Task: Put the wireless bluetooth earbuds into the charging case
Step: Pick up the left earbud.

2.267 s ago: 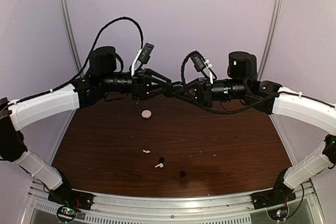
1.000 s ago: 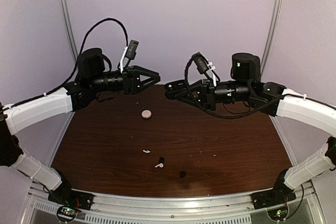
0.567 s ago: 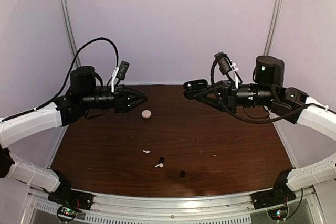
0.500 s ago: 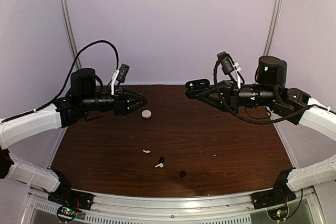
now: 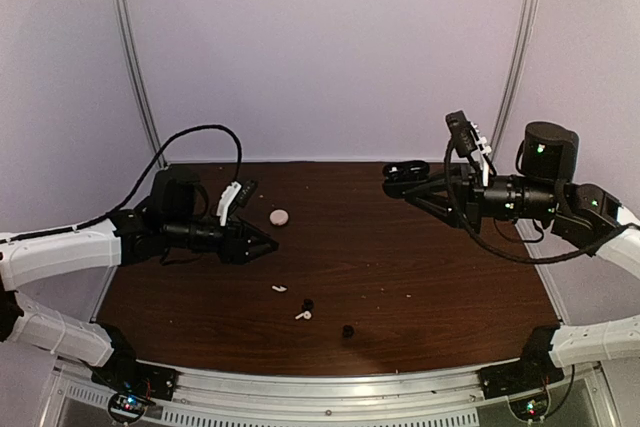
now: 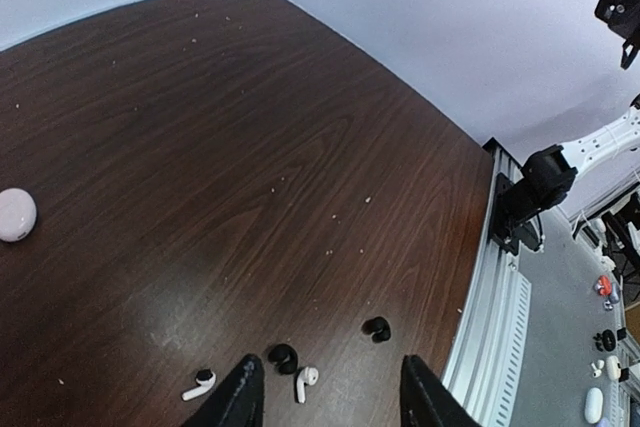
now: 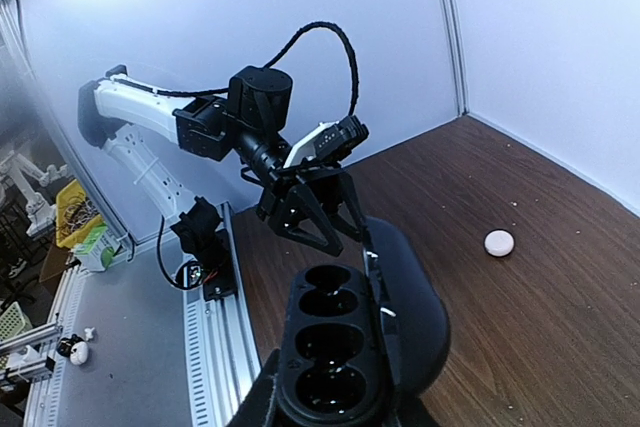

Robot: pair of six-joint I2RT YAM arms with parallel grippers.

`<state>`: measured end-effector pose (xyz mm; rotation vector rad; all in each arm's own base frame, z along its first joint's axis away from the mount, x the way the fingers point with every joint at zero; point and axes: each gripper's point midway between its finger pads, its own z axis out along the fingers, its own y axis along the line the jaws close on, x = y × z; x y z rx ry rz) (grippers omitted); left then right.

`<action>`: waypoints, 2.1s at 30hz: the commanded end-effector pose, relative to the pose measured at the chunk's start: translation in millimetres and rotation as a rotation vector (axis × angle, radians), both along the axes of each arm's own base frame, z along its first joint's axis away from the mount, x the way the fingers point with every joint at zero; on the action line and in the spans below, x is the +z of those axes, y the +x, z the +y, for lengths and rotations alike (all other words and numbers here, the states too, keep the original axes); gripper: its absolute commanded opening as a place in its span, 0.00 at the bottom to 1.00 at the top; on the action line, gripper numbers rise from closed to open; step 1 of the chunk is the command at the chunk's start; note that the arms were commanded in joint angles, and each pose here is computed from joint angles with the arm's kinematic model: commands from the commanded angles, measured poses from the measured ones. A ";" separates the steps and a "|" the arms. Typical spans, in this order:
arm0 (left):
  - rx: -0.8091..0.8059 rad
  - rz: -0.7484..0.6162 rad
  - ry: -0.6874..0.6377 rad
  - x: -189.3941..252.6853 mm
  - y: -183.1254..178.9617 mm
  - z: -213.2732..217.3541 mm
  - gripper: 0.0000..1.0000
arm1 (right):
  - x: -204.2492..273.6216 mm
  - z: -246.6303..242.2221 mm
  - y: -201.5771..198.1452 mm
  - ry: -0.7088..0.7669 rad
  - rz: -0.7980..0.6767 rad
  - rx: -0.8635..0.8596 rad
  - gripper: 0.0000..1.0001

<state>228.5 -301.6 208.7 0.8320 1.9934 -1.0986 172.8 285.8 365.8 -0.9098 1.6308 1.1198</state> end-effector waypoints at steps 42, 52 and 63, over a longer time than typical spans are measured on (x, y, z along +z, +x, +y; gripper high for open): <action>-0.053 0.046 0.207 -66.2 -3.0 -6.9 0.45 | -10.3 -25.0 25.3 -0.065 -0.410 -0.217 0.00; -0.104 0.041 0.252 -79.3 -15.1 -17.0 0.45 | -10.4 -25.4 15.7 -0.075 -0.433 -0.173 0.00; -0.011 0.048 0.380 -101.6 -3.0 -21.0 0.41 | -26.8 -9.4 15.0 -0.132 -0.386 -0.086 0.00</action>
